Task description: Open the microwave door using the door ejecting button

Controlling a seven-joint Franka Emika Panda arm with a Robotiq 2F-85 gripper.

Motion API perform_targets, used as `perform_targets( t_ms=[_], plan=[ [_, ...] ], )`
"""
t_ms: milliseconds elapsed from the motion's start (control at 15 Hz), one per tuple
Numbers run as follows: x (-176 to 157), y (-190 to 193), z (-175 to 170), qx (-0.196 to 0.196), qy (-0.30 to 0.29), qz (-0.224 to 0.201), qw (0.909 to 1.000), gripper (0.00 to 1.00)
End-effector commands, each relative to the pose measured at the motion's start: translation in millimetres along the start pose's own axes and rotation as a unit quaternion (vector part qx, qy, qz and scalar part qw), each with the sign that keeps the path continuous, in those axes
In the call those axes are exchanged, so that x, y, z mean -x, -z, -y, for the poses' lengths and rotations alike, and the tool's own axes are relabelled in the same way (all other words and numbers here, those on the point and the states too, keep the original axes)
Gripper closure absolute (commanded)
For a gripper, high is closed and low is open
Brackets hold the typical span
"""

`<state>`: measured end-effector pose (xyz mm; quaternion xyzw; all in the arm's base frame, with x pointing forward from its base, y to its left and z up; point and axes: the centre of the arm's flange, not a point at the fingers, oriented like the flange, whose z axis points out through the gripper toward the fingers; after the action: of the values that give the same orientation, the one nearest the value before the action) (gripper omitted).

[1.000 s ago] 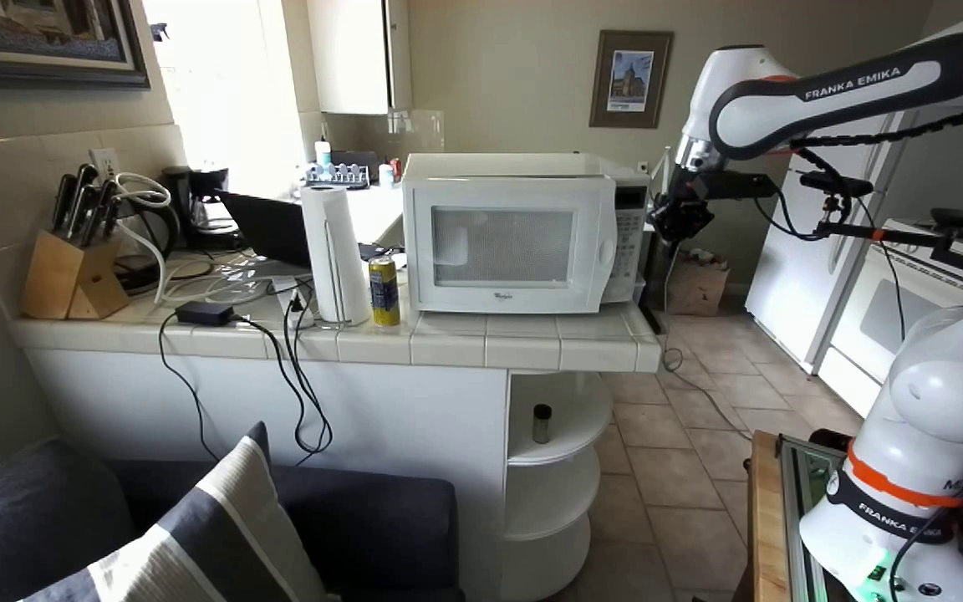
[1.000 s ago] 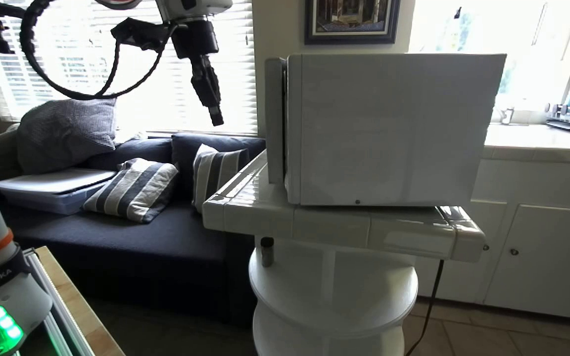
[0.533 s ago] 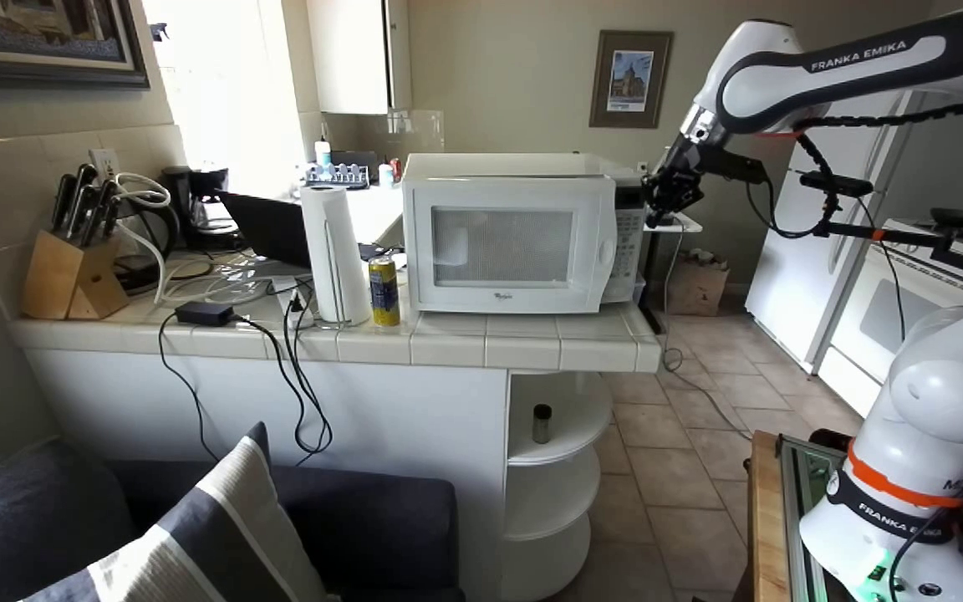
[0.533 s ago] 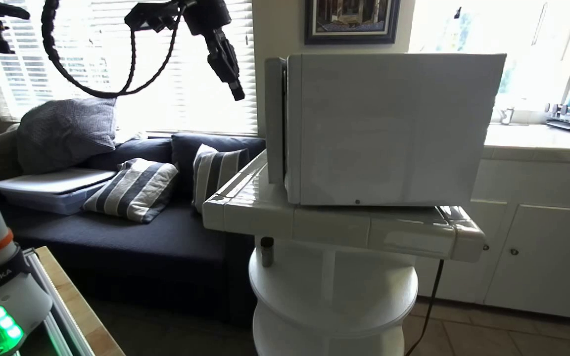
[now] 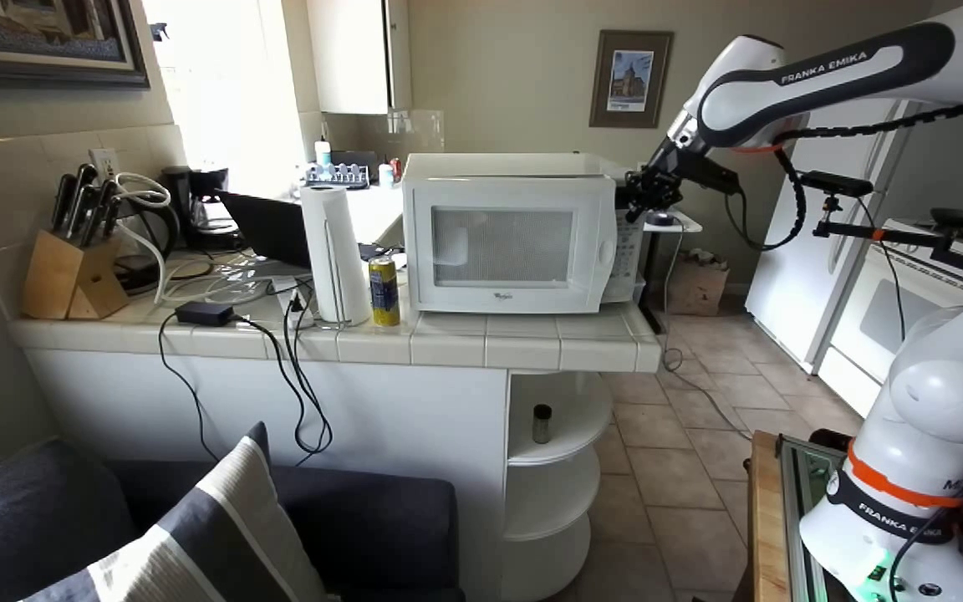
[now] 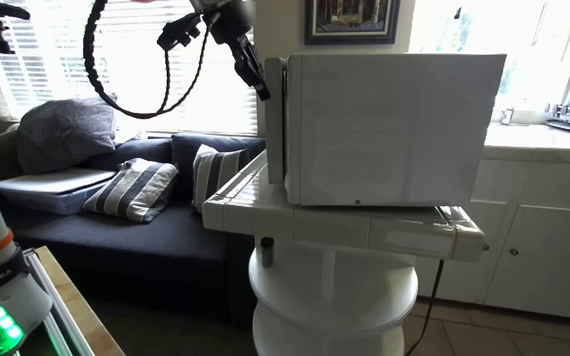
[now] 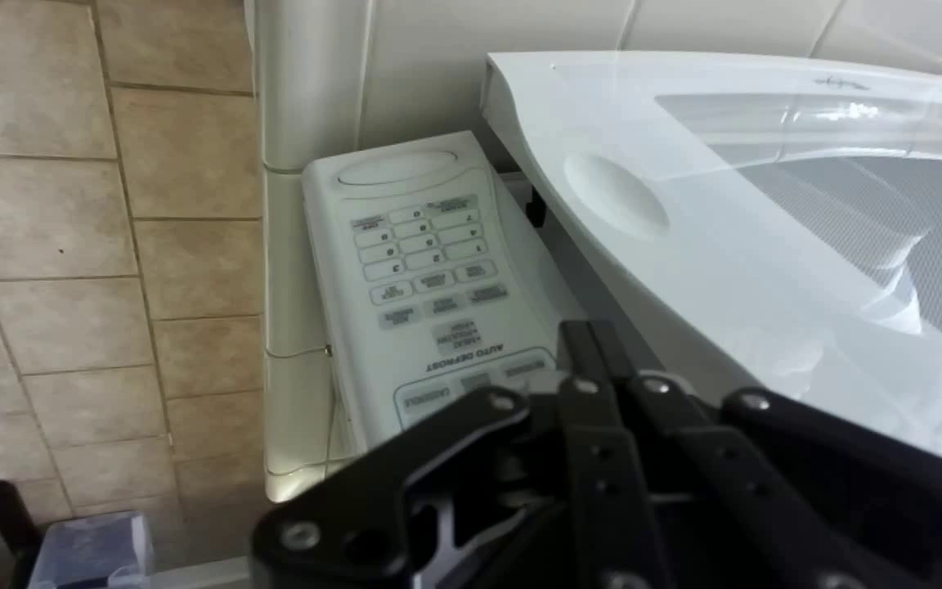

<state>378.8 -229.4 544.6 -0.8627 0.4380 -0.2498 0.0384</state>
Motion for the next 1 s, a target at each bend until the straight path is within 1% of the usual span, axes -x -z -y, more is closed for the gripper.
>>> perform_targets(
  t_ms=[0, 267, 533, 733, 933],
  plan=[
    [-13, -21, 2, -0.024, -0.005, -0.001, 0.9997, 1.00],
    [-12, -34, 3, -0.027, -0.002, 0.014, 0.9995, 1.00],
    [-9, -38, 2, -0.031, 0.006, 0.025, 0.9992, 1.00],
    [-6, -38, 2, -0.028, 0.012, 0.030, 0.9991, 1.00],
    [2, -33, 0, -0.033, 0.031, 0.050, 0.9977, 1.00]
  ],
)
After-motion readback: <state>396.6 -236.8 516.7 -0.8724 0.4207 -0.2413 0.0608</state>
